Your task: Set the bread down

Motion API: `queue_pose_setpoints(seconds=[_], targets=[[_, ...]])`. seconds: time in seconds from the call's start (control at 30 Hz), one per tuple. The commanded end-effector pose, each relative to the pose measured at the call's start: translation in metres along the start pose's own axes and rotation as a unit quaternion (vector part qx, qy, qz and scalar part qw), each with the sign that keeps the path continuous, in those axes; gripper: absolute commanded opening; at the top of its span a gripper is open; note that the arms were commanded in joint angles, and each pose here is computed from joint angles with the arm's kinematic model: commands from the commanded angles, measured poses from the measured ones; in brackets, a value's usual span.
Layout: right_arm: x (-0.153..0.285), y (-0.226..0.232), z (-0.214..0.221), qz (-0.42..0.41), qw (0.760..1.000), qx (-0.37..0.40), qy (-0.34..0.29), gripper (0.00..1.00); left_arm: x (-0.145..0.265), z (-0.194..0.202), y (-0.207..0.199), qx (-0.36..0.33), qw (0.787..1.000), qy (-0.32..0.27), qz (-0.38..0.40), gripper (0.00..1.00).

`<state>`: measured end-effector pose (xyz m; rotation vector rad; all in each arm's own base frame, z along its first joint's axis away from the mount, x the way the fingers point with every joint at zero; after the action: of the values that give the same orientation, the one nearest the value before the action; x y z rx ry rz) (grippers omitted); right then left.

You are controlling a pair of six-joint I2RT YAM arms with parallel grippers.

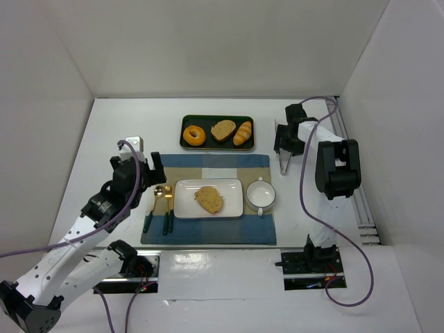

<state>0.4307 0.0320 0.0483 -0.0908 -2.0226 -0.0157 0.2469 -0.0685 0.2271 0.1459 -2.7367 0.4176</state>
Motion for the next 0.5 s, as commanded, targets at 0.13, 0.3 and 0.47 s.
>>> queue_pose_setpoints(seconds=[0.13,0.3,0.47], targets=[[0.002,-0.002,-0.006,0.02,1.0,-0.016,-0.015,0.9,0.008,-0.023,-0.003,0.018,0.999,-0.033,0.005,1.0],[0.009,-0.007,-0.012,0.035,0.999,-0.023,-0.028,1.0,0.008,-0.022,-0.004,0.017,0.999,-0.03,0.009,1.0],[0.059,-0.001,-0.05,0.055,0.991,-0.04,-0.115,1.0,0.007,-0.019,-0.003,0.015,1.0,-0.027,0.007,1.0]])
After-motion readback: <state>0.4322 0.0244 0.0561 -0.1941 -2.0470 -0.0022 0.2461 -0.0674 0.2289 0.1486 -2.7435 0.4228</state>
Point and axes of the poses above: each gripper's point midway between its finger pads, its own x axis back along the fingers, its own y axis along the line the jaws close on, z = x × y, the point moved 2 cm from there along x, back along the fingers, and after that the axes turned 9 degrees about x, right-handed, at the moved point
